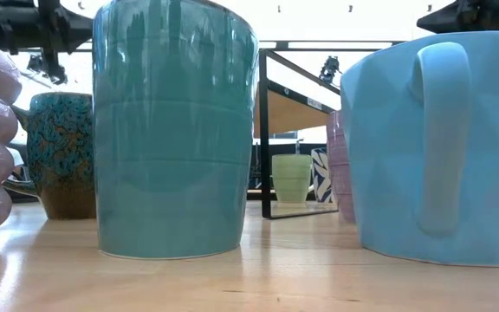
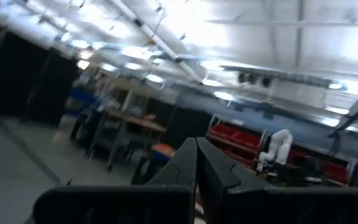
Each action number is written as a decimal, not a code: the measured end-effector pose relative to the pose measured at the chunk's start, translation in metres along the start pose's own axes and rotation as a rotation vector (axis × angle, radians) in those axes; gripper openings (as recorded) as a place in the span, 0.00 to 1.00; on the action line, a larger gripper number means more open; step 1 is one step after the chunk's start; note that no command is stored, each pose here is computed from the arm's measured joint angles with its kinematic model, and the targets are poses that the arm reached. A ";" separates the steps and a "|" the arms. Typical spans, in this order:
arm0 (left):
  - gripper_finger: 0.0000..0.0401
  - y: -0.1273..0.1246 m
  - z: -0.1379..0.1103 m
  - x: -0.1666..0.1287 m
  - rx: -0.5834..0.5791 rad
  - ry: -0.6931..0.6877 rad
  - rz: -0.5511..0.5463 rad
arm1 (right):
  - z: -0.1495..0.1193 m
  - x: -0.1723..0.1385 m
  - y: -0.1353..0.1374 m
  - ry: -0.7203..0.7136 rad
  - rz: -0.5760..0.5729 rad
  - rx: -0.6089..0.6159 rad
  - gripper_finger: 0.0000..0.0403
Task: Place coffee mugs
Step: Put the green patterned mug on the shelf
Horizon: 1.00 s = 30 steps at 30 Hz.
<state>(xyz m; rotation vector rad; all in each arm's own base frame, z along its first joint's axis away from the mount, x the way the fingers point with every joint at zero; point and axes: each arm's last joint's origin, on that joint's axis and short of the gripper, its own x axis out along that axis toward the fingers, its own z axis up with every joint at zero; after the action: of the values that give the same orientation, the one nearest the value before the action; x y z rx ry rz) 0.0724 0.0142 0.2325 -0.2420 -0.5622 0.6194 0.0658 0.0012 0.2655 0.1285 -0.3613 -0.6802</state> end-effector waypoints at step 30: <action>0.02 -0.033 -0.016 0.051 0.188 0.275 -0.130 | 0.022 0.085 0.044 0.664 0.082 -0.262 0.03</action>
<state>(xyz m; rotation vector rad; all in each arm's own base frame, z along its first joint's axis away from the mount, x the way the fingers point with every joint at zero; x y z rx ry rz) 0.1317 0.0178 0.2535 -0.1090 -0.2506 0.4984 0.1451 -0.0186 0.3203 0.0832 0.3583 -0.5612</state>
